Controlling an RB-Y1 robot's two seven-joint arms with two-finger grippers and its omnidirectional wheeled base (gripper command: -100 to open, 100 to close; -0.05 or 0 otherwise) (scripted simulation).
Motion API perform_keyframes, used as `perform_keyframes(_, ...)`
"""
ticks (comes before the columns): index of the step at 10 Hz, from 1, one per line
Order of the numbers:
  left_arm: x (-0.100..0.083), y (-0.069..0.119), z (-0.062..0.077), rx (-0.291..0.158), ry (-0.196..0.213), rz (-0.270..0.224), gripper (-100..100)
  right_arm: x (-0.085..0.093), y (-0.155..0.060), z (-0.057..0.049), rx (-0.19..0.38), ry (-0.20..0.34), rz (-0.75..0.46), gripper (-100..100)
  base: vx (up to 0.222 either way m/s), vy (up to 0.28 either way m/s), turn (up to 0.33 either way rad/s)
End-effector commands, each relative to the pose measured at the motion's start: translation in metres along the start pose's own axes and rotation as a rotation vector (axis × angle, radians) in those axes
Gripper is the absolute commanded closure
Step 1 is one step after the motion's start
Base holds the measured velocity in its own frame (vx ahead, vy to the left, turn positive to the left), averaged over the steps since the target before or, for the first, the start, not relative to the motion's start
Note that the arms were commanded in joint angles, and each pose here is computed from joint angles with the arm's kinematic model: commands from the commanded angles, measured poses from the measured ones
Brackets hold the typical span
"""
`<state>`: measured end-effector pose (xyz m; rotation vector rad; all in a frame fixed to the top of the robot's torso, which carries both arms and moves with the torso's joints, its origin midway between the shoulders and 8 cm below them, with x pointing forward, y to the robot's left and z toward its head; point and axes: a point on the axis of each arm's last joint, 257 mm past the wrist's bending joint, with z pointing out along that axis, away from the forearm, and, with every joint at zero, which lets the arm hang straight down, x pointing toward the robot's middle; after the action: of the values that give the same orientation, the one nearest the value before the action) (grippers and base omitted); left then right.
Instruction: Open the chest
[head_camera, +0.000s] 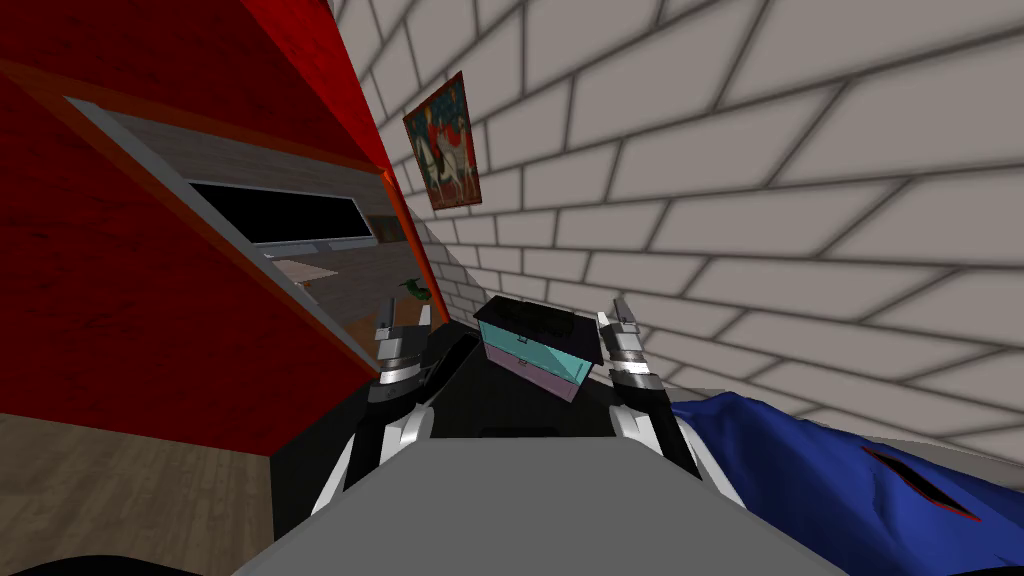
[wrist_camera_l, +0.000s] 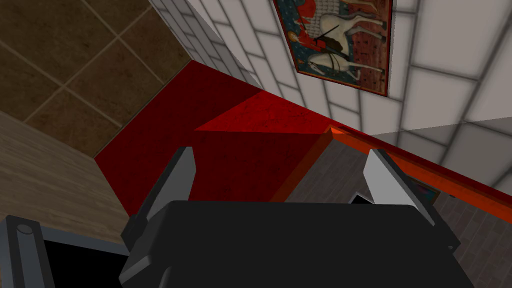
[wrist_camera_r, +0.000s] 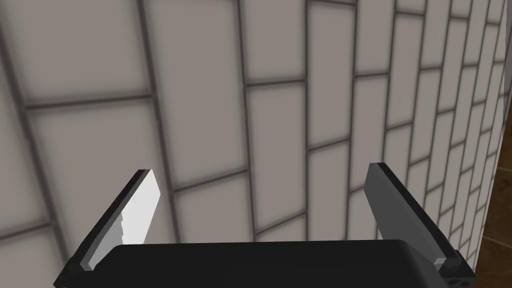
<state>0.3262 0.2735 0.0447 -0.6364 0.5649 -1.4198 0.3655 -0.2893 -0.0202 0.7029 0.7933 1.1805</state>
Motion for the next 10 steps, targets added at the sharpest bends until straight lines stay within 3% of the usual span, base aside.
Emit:
perform_keyframes(1, 0.000, 0.000, 0.000, 0.000, 0.000, 0.000, 0, 0.000, 0.000, 0.000, 0.000, 0.000, 0.000, 0, 0.000, 0.000, 0.000)
perform_keyframes(9, 0.000, 0.000, 0.000, 0.000, 0.000, 0.000, 0, 0.000, 0.000, 0.000, 0.000, 0.000, 0.000, 0, 0.000, 0.000, 0.000)
perform_keyframes(10, 0.000, 0.000, 0.000, 0.000, 0.000, 0.000, 0, 0.009, -0.024, -0.003, 0.063, 0.047, -0.039, -100, 0.014, 0.024, 0.174)
